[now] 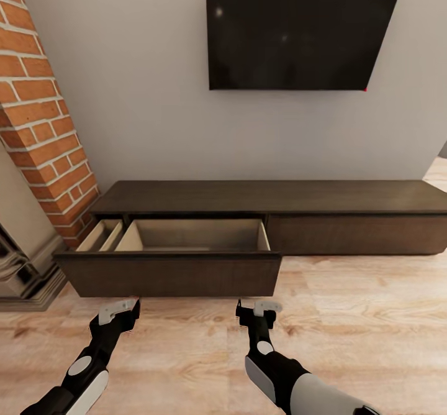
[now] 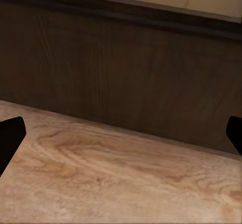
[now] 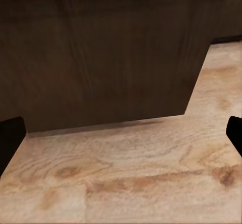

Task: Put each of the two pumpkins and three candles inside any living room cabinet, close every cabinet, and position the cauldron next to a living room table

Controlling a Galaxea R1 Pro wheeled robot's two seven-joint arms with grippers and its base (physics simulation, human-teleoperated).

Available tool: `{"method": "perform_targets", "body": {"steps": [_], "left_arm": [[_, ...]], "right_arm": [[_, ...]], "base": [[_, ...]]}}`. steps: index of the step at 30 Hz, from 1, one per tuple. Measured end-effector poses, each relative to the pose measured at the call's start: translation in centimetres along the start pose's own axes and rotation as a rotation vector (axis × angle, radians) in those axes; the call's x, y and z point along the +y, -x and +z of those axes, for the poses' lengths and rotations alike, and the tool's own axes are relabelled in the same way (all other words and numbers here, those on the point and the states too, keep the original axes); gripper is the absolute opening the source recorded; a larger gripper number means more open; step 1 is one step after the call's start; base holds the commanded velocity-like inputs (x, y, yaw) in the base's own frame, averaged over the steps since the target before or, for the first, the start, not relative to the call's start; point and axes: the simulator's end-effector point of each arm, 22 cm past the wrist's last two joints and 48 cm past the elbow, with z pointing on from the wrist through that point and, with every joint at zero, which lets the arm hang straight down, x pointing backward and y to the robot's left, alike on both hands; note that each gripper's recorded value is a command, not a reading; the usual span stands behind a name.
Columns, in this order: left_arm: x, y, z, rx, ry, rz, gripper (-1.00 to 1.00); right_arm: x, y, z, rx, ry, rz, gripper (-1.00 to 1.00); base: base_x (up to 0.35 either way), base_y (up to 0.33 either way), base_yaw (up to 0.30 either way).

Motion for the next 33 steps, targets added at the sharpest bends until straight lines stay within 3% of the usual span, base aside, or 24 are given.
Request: {"method": "perform_targets", "body": {"steps": [8,23,33], "left_arm": [[0.0,0.0,0.0,-0.001,-0.001,0.001,1.00],[0.0,0.0,0.0,-0.003,-0.001,0.001,1.00],[0.2,-2.3,0.5,-0.003,-0.001,0.001,1.00]], "right_arm": [[0.0,0.0,0.0,0.000,0.000,0.000,1.00],[0.0,0.0,0.0,0.001,0.000,0.000,1.00],[-0.2,-2.3,0.5,0.001,-0.001,0.000,1.00]], "base": [[0.200,0.000,0.000],[0.008,0.000,0.000],[0.000,0.000,0.000]]}}
